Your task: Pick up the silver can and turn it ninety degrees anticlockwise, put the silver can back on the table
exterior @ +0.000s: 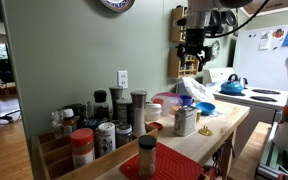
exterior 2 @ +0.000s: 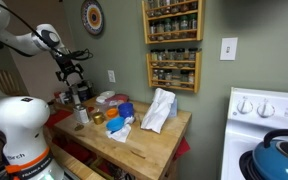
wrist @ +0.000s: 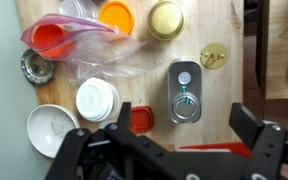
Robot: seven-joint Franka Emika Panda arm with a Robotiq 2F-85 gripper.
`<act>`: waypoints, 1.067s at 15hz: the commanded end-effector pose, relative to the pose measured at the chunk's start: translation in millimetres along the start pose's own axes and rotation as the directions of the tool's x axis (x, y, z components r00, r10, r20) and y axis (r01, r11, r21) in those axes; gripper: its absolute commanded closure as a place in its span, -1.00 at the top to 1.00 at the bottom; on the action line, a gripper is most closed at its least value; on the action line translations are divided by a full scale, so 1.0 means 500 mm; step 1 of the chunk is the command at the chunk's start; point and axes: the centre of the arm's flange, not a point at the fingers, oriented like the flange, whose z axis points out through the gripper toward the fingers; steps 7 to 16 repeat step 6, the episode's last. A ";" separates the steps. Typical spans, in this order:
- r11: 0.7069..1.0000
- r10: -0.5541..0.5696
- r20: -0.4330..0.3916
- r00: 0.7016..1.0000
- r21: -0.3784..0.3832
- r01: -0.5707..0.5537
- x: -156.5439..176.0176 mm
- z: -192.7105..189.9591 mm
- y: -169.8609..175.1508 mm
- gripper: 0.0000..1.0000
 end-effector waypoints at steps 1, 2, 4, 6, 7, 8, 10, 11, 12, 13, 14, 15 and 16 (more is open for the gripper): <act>0.999 -0.019 -0.003 1.000 0.037 0.019 -0.014 -0.039 -0.005 1.00; 1.000 -0.004 -0.004 1.000 0.013 0.004 -0.004 -0.024 0.002 1.00; 1.000 -0.004 -0.003 1.000 0.013 0.004 -0.006 -0.034 0.003 1.00; 1.000 -0.004 -0.003 1.000 0.013 0.004 -0.006 -0.034 0.003 1.00; 1.000 -0.004 -0.003 1.000 0.013 0.004 -0.006 -0.034 0.003 1.00; 1.000 -0.004 -0.003 1.000 0.013 0.004 -0.006 -0.034 0.003 1.00; 1.000 -0.004 -0.003 1.000 0.013 0.004 -0.006 -0.034 0.003 1.00; 1.000 -0.004 -0.003 1.000 0.013 0.004 -0.006 -0.034 0.003 1.00; 1.000 -0.004 -0.003 1.000 0.013 0.004 -0.006 -0.034 0.003 1.00; 1.000 -0.004 -0.003 1.000 0.013 0.004 -0.006 -0.034 0.003 1.00; 1.000 -0.004 -0.003 1.000 0.013 0.004 -0.006 -0.034 0.003 1.00; 1.000 -0.004 -0.003 1.000 0.013 0.004 -0.006 -0.034 0.003 1.00; 1.000 -0.004 -0.003 1.000 0.013 0.004 -0.006 -0.034 0.003 1.00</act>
